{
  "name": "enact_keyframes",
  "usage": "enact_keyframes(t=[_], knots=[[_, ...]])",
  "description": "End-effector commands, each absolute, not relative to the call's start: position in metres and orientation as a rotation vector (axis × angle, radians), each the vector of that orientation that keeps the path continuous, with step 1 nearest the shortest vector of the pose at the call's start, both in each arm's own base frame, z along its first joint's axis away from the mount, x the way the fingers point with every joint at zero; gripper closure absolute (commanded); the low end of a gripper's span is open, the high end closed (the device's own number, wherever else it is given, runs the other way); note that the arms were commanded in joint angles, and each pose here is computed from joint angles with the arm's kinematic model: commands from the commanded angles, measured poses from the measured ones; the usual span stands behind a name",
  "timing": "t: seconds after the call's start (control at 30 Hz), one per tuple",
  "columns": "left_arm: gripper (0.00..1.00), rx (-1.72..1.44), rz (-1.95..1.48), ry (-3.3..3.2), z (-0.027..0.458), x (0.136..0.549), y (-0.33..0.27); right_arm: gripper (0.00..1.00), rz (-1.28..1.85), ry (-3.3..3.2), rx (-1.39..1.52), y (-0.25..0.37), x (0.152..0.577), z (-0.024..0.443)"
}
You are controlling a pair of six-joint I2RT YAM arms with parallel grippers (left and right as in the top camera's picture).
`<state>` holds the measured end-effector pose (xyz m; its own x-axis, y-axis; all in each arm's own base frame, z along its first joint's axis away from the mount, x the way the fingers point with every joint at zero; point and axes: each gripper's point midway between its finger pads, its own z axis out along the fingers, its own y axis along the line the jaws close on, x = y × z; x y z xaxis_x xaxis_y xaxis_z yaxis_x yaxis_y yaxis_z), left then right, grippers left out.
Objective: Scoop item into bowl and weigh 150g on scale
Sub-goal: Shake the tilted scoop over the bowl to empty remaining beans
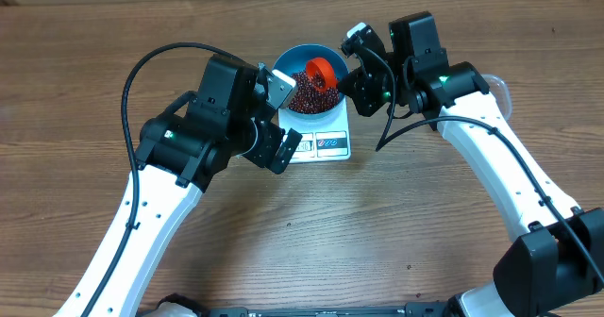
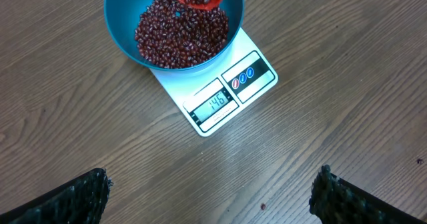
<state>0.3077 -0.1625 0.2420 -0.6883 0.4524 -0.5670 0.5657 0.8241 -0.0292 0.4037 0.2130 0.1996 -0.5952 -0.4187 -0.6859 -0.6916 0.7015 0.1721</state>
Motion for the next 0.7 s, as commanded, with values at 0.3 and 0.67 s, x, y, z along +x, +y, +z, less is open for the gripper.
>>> enact_keyframes(t=[0.3, 0.67], knots=[[0.01, 0.735, -0.276, 2.448, 0.244, 0.309, -0.163, 0.97, 0.576, 2.268, -0.767, 0.214, 0.412, 0.211], [0.0, 0.735, -0.276, 2.448, 0.244, 0.309, -0.163, 0.96, 0.572, 2.305, -0.636, 0.21, 0.42, 0.213]])
